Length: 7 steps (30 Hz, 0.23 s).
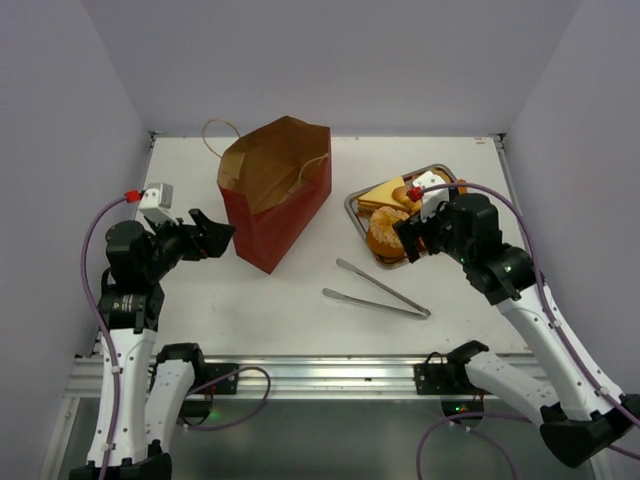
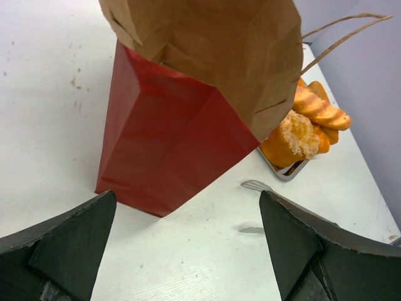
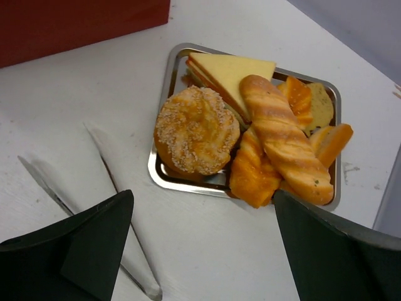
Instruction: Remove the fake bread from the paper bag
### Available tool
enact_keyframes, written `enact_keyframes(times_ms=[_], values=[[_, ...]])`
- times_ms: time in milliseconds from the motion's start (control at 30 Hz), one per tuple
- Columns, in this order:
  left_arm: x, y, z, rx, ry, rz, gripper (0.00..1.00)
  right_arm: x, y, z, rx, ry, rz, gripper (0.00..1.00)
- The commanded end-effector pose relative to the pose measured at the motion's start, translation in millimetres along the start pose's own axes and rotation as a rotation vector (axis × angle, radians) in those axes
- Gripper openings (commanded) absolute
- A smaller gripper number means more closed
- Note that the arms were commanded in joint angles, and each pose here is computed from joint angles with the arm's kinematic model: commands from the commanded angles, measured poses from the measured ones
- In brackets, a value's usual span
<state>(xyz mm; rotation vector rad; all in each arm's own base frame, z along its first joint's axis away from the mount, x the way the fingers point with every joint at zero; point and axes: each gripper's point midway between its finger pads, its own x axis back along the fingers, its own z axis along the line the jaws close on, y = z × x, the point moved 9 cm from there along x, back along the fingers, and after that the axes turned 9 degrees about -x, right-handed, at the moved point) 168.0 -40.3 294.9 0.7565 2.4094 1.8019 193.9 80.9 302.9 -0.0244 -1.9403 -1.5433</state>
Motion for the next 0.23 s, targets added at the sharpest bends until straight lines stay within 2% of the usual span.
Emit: enact_keyframes(times_ms=[0,200], values=[[7.3,4.2,0.1,-0.052,0.048,0.004,1.00,9.2,8.1,-13.2,-0.065,-0.166,-0.084,0.99],[7.6,5.9,1.2,-0.055,0.070,0.019,0.99,16.0,0.7,-25.7,-0.050,-0.305,-0.143,0.99]])
